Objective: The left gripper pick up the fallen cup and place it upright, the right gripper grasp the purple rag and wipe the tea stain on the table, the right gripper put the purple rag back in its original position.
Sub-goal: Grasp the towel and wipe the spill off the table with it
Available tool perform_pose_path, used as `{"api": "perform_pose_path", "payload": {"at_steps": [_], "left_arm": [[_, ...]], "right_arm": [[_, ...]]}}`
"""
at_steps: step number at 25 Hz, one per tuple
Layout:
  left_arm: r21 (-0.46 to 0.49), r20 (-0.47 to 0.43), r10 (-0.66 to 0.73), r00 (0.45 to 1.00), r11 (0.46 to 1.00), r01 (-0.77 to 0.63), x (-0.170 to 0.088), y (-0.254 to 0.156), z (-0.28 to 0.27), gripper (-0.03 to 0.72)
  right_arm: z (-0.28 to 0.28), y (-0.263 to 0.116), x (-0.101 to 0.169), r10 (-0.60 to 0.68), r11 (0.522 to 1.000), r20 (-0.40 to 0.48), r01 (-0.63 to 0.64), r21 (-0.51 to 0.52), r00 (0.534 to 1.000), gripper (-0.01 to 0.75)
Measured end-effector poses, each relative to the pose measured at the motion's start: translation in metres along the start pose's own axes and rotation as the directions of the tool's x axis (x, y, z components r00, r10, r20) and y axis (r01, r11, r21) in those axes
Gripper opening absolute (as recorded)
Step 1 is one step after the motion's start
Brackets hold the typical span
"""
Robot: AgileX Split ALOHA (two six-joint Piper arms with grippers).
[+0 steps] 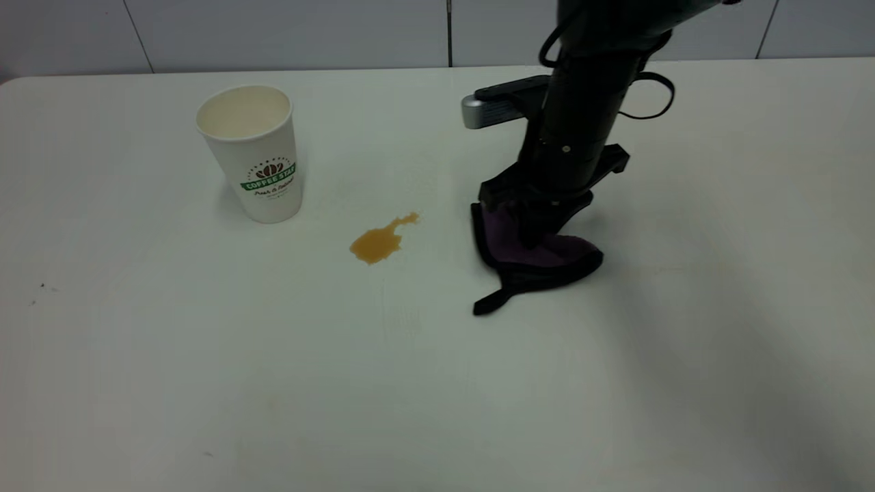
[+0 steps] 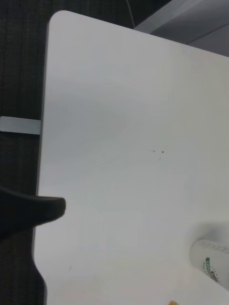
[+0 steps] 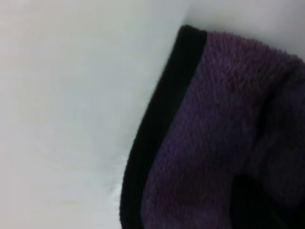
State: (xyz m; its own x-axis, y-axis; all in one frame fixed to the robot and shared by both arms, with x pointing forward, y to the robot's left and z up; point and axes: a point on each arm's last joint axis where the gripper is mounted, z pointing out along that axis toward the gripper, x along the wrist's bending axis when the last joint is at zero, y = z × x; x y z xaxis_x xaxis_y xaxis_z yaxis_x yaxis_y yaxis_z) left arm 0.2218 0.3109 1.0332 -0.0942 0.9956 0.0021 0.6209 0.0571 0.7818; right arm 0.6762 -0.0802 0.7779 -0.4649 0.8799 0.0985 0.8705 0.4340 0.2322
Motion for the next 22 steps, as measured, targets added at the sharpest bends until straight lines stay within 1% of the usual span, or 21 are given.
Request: {"api": "perform_pose_path", "payload": {"at_steps": [4, 8, 12, 16, 22], "left_arm": [[0.000, 0.000, 0.000, 1.000, 1.000, 0.000, 0.000, 0.000, 0.000, 0.514], [0.000, 0.000, 0.000, 1.000, 1.000, 0.000, 0.000, 0.000, 0.000, 0.514], [0.000, 0.000, 0.000, 1.000, 1.000, 0.000, 0.000, 0.000, 0.000, 0.514], [0.000, 0.000, 0.000, 1.000, 1.000, 0.000, 0.000, 0.000, 0.000, 0.514], [0.000, 0.000, 0.000, 1.000, 1.000, 0.000, 0.000, 0.000, 0.000, 0.514]], "right_arm": [[0.001, 0.003, 0.037, -0.043, 0.999, -0.037, 0.043, -0.008, 0.998, 0.133], [0.004, -0.002, 0.078, -0.115, 0.993, -0.063, 0.115, -0.003, 0.991, 0.133], [0.009, -0.007, 0.117, -0.190, 0.982, -0.077, 0.189, -0.032, 0.979, 0.133], [0.015, -0.009, 0.138, -0.229, 0.972, -0.078, 0.222, -0.079, 0.970, 0.133], [0.023, 0.002, 0.145, -0.221, 0.965, -0.076, 0.207, -0.162, 0.972, 0.133]]}}
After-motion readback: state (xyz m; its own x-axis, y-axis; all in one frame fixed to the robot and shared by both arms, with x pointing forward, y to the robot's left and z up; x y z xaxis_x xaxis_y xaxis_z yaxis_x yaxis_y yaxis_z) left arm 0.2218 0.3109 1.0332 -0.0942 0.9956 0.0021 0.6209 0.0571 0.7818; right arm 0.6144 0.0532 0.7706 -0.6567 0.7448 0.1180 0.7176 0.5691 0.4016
